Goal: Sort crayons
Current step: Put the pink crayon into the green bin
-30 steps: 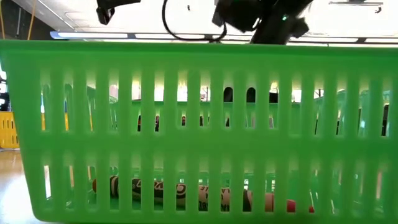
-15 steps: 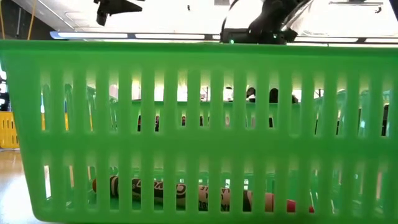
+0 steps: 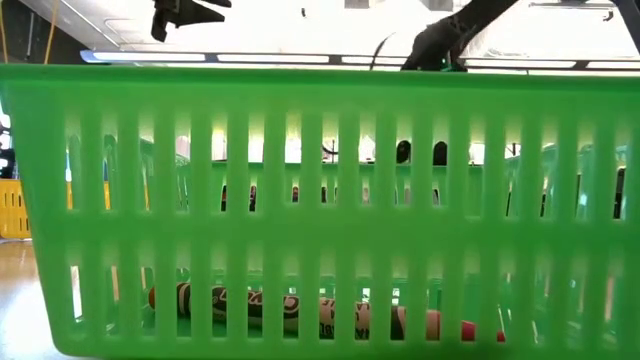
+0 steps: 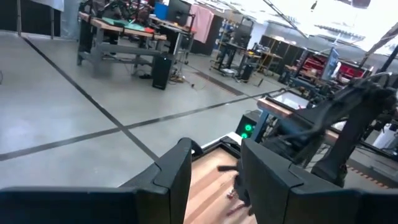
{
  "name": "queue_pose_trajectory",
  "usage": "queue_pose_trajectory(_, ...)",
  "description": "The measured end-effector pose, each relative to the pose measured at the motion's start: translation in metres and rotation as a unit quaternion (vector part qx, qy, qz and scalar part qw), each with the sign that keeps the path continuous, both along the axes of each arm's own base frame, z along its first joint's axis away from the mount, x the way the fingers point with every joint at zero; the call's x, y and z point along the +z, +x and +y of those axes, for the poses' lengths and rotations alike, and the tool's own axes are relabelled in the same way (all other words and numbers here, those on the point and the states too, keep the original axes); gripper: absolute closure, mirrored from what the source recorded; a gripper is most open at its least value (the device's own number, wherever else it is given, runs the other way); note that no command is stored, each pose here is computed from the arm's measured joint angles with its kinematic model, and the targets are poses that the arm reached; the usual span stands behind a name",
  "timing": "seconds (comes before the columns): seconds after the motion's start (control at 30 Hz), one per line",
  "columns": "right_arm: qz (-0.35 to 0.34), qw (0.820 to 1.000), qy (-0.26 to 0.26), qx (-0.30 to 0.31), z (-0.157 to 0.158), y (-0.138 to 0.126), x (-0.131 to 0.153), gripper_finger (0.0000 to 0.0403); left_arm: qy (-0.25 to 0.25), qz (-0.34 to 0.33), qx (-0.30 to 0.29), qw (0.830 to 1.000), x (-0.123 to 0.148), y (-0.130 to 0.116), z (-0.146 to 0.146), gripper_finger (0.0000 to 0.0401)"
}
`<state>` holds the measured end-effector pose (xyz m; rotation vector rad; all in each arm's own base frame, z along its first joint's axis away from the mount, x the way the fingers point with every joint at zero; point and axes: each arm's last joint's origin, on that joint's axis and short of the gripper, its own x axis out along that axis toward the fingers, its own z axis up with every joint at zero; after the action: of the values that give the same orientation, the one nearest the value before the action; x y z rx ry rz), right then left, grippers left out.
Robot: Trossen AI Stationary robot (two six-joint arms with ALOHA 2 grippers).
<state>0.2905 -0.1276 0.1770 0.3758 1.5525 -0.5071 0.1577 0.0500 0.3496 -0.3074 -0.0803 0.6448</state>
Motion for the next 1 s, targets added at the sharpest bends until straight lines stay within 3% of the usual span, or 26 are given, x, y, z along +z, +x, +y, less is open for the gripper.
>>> queue_pose_trajectory(0.17,-0.017,0.999,0.034,-0.035,-0.019,-0.009,-0.001,0.0300,-0.003,-0.002,0.029,1.000,0.000,-0.001,0.001,0.0275)
queue_pose_trajectory(0.3,-0.030,0.998,0.033,-0.041,-0.025,-0.010,-0.001,0.0279,0.027,0.022,0.051,0.998,0.000,-0.002,0.002,0.0275)
queue_pose_trajectory(0.5,-0.035,0.999,0.031,-0.014,-0.025,-0.009,-0.001,0.0252,0.059,0.050,0.060,0.995,0.000,-0.002,0.003,0.0275)
queue_pose_trajectory(1.0,-0.037,0.999,0.020,-0.010,-0.033,-0.002,-0.014,0.0247,0.087,0.074,0.060,0.992,0.000,-0.003,0.003,0.0275)
